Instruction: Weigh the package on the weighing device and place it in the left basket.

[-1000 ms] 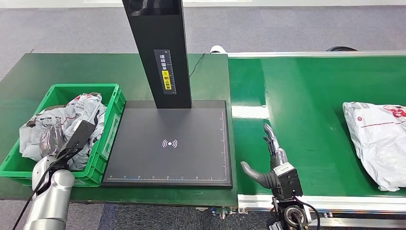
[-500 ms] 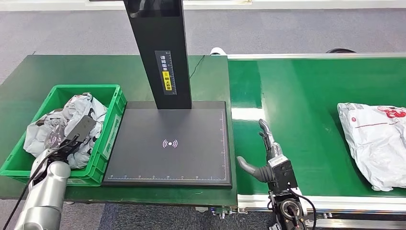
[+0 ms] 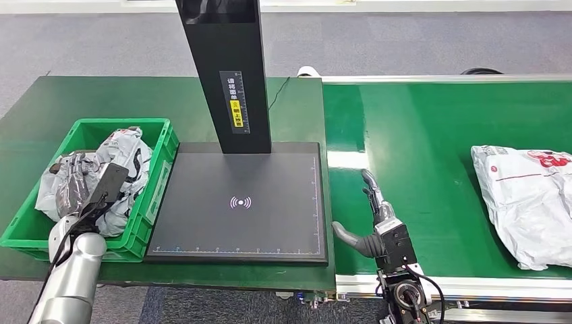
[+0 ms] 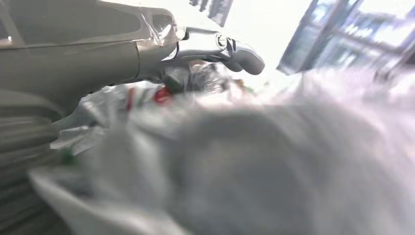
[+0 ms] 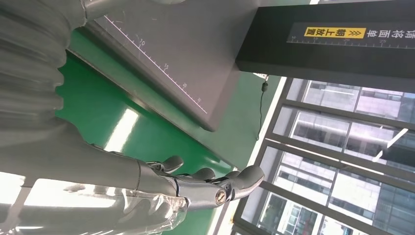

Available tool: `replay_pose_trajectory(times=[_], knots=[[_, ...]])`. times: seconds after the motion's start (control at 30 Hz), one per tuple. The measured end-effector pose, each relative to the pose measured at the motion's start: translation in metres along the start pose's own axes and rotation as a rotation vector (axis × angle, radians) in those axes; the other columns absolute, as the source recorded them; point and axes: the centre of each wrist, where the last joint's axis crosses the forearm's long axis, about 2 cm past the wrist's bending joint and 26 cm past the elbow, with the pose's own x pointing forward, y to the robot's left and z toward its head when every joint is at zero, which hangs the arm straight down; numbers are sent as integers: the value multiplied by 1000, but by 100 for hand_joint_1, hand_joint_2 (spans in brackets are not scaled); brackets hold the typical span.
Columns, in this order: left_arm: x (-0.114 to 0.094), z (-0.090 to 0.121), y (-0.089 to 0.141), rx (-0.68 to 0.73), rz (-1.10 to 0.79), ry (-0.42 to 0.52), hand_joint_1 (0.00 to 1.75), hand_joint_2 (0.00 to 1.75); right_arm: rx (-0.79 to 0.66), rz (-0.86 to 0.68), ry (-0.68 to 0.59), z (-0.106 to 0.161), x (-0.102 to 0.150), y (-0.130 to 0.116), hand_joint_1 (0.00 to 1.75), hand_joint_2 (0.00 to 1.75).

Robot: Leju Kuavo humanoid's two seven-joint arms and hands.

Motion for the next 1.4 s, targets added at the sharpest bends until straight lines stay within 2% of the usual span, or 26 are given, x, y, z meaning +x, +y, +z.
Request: replay_pose_trajectory(times=[0.17, 0.43, 0.63, 0.9, 1.4], knots=[[8, 10, 3, 137, 121, -153, 0, 175, -1, -6, -1, 3, -1, 1, 0, 175], [18, 15, 7, 177, 153, -201, 0, 175, -2, -9, -2, 5, -2, 1, 0, 175], [27, 20, 11, 276, 273, -326, 0, 175, -7, -13, -11, 5, -2, 0, 0, 175], [40, 25, 11, 277, 294, -363, 0, 175, -8, -7, -12, 7, -4, -3, 0, 175], [42, 29, 9, 279, 323, -366, 0, 175, -7, -4, -10, 8, -4, -4, 0, 175]])
